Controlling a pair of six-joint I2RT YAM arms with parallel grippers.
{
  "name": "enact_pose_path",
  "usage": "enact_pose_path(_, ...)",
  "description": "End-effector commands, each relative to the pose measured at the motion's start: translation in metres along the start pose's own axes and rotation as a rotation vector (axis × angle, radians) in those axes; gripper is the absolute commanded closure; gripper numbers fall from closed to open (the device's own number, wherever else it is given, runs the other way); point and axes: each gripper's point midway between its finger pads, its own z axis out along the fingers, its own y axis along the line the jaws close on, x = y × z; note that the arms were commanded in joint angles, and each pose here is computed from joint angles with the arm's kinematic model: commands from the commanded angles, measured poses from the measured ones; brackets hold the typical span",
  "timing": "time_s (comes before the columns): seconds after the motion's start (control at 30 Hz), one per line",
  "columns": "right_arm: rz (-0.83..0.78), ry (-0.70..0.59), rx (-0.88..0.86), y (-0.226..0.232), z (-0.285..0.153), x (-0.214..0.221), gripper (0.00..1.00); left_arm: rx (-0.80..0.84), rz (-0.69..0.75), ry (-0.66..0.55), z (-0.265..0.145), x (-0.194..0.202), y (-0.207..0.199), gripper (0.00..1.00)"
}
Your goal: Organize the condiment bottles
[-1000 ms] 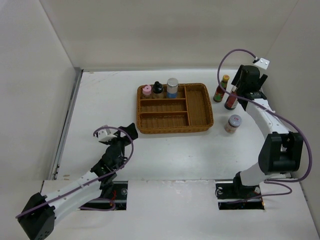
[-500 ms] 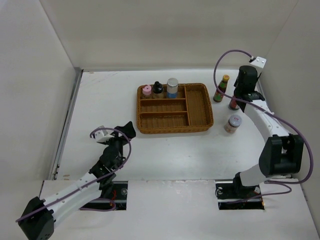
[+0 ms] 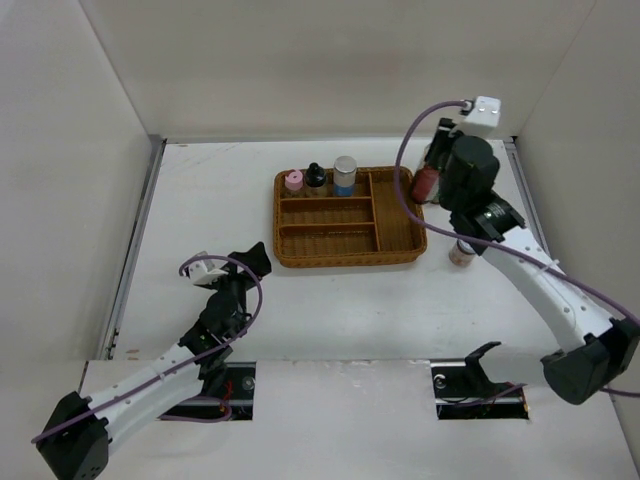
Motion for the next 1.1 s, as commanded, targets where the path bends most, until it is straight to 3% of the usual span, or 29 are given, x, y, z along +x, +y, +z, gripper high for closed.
enact_pose_path(0.0,0.147,-0.119,-0.162,0.063,-0.008,-0.046,0.73,-0.033,0.011,0.011,-0.004,0.016,0.026,0.0)
enact_pose_path(0.23,0.211,-0.123,-0.387,0.177,-0.013,-0.047,0.73,-0.027,0.003,0.017,-0.006,0.019,0.027,0.0)
enact_pose_path(0.53,0.167,-0.059,-0.546,0.293,-0.014,-0.01,0.73,-0.014,-0.009,0.019,-0.008,0.019,0.025,0.0)
enact_pose_path(0.73,0.149,-0.031,-0.589,0.328,-0.015,0.013,0.73,-0.015,-0.009,0.017,-0.009,0.019,0.025,0.0)
enact_pose_path(1.07,0.133,0.004,-0.606,0.336,-0.025,0.037,0.72,-0.015,-0.005,0.022,-0.009,0.021,0.025,0.0)
